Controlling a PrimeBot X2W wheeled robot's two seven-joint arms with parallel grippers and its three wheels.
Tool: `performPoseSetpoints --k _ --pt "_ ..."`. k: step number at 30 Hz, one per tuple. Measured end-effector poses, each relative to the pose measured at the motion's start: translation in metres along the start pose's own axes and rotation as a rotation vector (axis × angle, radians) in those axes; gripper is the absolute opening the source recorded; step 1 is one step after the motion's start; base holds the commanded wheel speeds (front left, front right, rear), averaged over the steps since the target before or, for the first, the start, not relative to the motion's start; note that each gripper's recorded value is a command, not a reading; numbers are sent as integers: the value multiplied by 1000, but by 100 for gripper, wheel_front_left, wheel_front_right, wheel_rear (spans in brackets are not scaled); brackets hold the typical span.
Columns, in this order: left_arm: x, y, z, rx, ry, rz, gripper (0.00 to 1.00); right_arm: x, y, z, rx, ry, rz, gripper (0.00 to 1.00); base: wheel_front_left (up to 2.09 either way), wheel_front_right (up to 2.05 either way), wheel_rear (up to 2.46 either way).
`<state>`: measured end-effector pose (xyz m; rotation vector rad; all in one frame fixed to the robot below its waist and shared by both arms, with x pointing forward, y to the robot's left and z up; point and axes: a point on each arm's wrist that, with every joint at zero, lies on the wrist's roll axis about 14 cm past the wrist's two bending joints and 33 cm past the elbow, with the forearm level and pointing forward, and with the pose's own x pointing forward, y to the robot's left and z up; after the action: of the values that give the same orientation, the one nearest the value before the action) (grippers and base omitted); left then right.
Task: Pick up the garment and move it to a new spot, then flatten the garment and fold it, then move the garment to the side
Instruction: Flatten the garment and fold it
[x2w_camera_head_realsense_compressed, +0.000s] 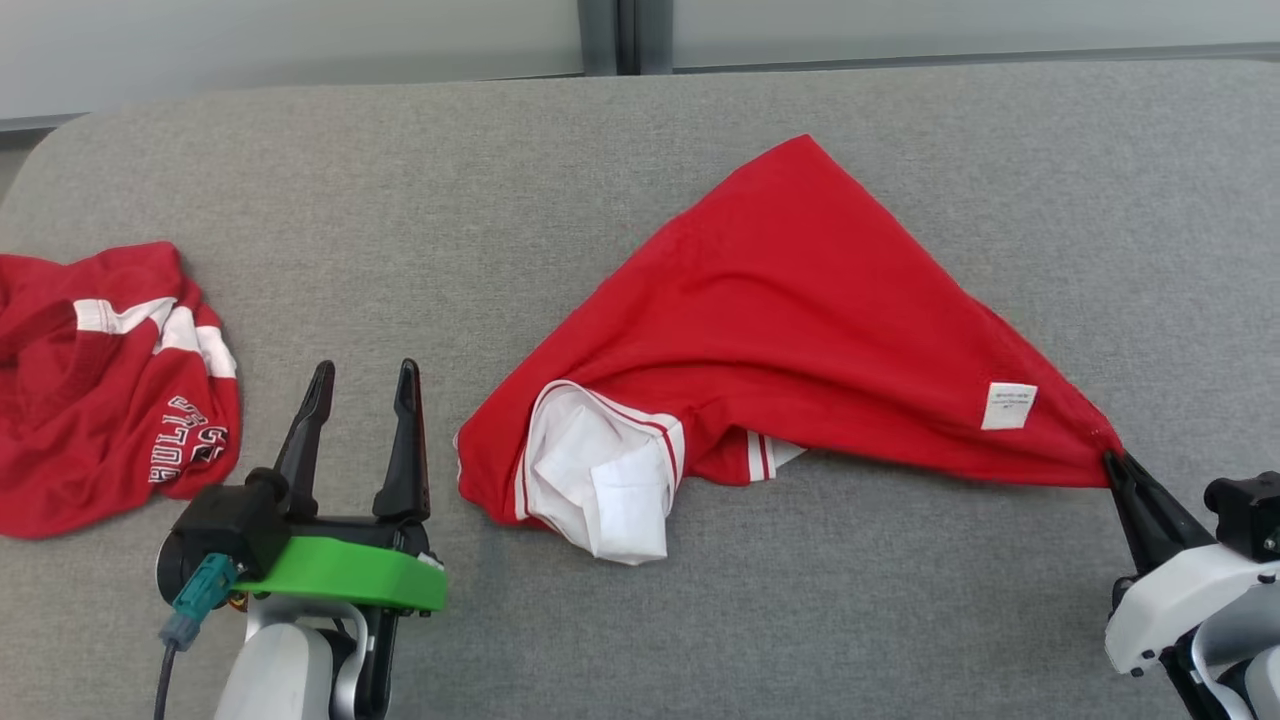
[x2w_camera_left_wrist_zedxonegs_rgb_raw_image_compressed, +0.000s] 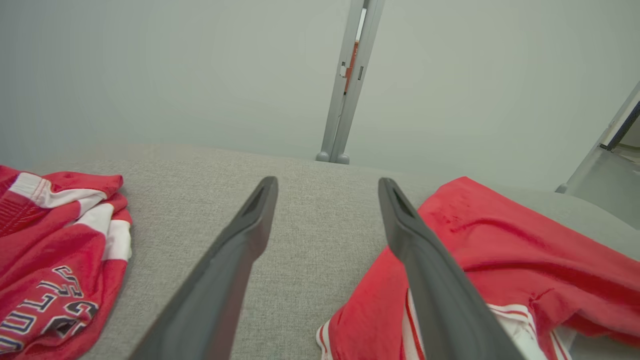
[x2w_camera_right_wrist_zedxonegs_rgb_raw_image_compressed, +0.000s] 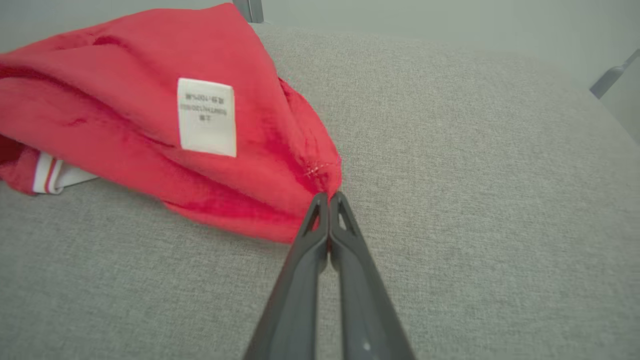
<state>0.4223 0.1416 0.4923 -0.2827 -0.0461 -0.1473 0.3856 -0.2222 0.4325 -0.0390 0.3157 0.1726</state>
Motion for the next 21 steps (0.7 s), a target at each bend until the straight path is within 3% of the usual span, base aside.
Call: performPoseSetpoints --k 2,3,4,5,8,13,15,21 --pt "2 -4 -2 -2 4 -12 100 -4 -11 -10 4 38 -59 0 0 0 0" --pt "3 -5 -3 -3 5 -15 100 -6 -14 -17 8 67 -74 9 0 0 0" --pt "3 -7 -3 -4 7 -20 100 -9 -18 -26 14 108 -98 94 0 0 0" --pt "4 -8 -3 -5 6 -24 100 -12 -21 -35 9 149 -115 100 0 0 0" --pt "2 -11 -2 -4 5 -32 100 -17 -32 -35 20 138 -174 100 0 0 0" --pt "-3 -12 2 -4 -1 -31 100 -18 -43 22 -24 -141 -250 100 0 0 0" --pt "-7 -10 2 -5 -1 -24 100 -19 -30 42 -32 -249 -243 100 0 0 0" --pt "-19 -8 4 -10 -3 -12 100 -19 5 69 -51 -376 -178 100 0 0 0"
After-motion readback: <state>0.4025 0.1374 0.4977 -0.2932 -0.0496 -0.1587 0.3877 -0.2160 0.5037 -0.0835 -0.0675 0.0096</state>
